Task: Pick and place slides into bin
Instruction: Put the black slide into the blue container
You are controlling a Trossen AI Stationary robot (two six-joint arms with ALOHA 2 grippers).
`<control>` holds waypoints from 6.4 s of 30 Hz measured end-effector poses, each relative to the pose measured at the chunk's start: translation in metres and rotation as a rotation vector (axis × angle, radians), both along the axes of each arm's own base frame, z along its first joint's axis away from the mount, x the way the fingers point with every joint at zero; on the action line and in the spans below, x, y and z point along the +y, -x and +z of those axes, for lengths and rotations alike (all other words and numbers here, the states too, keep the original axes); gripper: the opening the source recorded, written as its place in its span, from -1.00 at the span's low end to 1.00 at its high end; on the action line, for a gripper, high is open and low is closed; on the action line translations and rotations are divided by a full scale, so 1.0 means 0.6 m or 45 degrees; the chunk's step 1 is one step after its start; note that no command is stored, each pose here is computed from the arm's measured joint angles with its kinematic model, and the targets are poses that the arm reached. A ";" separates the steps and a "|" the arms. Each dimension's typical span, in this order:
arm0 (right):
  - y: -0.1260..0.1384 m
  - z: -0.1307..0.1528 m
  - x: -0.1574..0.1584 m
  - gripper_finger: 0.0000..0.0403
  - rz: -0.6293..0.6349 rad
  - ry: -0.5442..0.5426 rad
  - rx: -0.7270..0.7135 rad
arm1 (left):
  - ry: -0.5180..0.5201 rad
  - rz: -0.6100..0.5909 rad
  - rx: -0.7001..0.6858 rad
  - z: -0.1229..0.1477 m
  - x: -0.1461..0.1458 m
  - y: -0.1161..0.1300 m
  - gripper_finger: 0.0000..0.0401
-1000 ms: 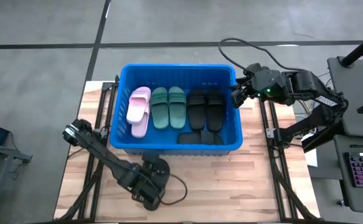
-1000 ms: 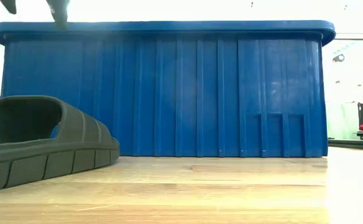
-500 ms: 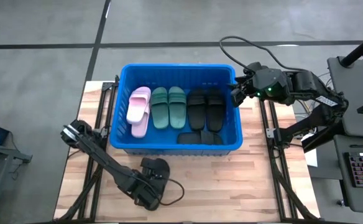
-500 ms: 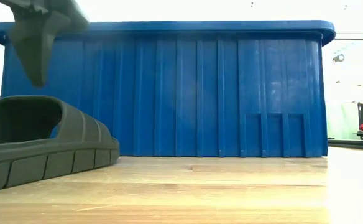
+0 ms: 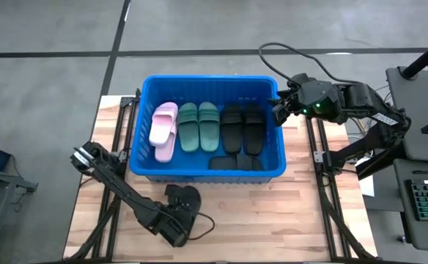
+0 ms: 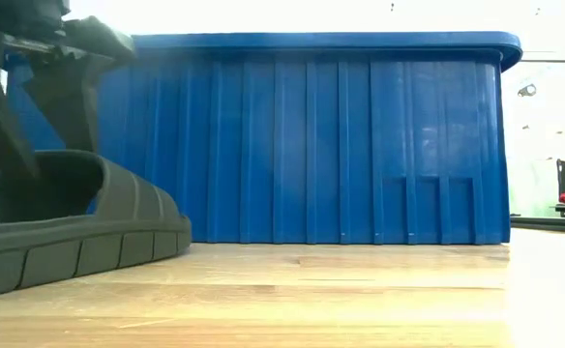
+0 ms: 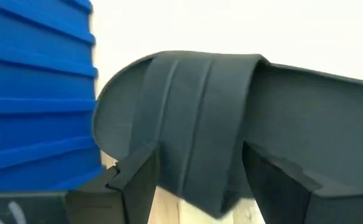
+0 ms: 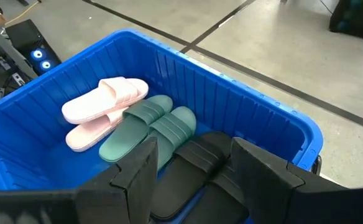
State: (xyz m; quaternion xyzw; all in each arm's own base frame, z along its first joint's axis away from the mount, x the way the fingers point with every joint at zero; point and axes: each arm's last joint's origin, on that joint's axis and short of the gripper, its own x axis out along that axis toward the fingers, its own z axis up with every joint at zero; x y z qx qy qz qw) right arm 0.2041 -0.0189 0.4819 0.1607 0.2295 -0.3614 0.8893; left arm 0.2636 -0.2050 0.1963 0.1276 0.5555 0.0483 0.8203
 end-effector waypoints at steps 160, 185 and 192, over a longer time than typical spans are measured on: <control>-0.281 -0.131 -0.153 -0.86 0.210 -0.747 -0.342 | -0.168 0.103 -1.436 0.427 0.322 0.252 -0.02; -0.381 -0.268 -0.028 -0.86 -0.292 -1.188 -0.216 | -0.201 0.040 -1.541 0.399 0.357 0.394 -0.02; -0.409 -0.322 -0.016 -0.86 -0.411 -1.290 -0.171 | -0.211 0.039 -1.541 0.400 0.356 0.390 -0.02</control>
